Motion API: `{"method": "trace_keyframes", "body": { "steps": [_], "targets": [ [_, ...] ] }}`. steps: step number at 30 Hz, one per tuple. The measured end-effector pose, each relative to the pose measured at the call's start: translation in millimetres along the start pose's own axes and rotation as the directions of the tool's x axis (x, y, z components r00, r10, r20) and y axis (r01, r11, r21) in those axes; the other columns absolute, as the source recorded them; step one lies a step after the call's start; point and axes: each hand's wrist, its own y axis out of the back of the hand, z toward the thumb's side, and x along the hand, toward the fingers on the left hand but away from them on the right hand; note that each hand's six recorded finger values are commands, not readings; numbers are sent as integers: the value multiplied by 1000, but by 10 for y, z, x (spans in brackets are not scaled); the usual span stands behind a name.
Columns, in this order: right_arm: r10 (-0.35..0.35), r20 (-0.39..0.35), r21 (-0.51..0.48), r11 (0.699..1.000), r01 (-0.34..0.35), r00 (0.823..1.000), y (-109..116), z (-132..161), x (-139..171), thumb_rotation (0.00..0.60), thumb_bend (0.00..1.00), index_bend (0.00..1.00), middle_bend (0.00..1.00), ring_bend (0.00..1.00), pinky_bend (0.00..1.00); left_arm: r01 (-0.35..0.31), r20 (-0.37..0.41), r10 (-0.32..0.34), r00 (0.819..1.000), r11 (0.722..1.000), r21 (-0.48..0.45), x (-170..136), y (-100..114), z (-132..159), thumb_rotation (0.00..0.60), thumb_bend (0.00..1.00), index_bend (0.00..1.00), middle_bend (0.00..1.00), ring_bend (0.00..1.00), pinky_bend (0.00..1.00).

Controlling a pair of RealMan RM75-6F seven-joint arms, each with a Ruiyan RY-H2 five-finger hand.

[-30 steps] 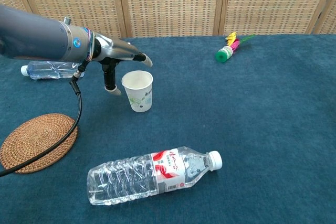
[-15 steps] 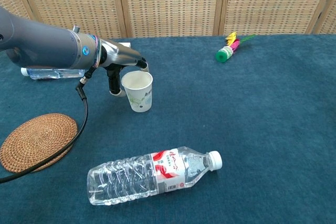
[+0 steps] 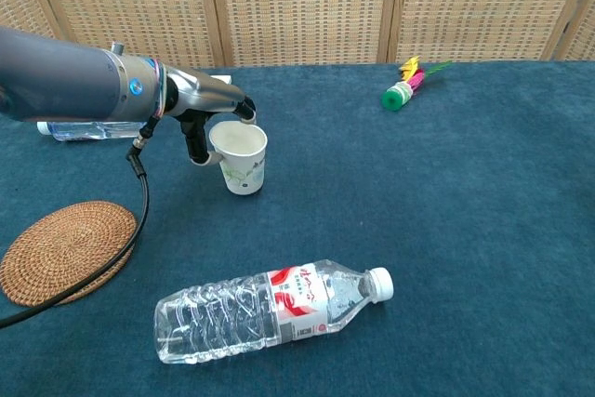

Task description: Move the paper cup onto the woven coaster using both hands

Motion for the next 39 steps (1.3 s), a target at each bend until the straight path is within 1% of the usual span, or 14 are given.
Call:
{"method": "trace_keyframes", "body": {
  "steps": [5,9,15,21,26,29,31,35,39],
  "targets": [
    [-5,-3,-3,1000,5,1000,11,8,1,600,83,0,0,0,0,-49,2,49,999,999,8,-165,104,-131,600,458,240,0,0,0],
    [15,-19,3,1000,-15,1000,-37,62,19,600,84,0,0,0,0,-91,0,91,996,996,2,-361,101,-298,600,459,240,0,0,0],
    [24,-39,15,1000,-23,999,-59,130,25,600,84,0,0,0,0,-133,-11,133,991,991,-3,-682,-20,-580,600,459,232,0,0,0],
    [32,-51,19,999,-31,998,-84,191,32,600,84,0,0,0,0,-155,-1,155,988,988,-3,-1015,-230,-777,600,458,225,0,0,0],
    [28,-61,17,999,-27,998,-73,226,43,600,83,0,0,0,0,-135,5,135,991,991,-20,-1302,-558,-934,600,458,215,0,0,0],
    [28,-64,16,1000,-27,998,-69,237,49,600,83,0,0,0,0,-106,4,106,994,993,-49,-1445,-770,-1010,600,459,207,0,0,0],
    [28,-62,12,1000,-27,998,-65,231,47,600,83,0,0,0,0,-83,2,83,997,995,-53,-1529,-895,-1063,600,459,205,0,0,0],
    [27,-54,2,1000,-27,998,-57,208,38,600,85,0,0,0,0,-66,-6,66,998,997,-33,-1636,-1029,-1161,600,458,197,0,0,0],
    [22,-58,-5,1000,-22,998,-40,213,37,600,83,0,0,0,0,-42,-19,42,999,999,-33,-1669,-1149,-1246,600,458,187,0,0,0]
  ]
}}
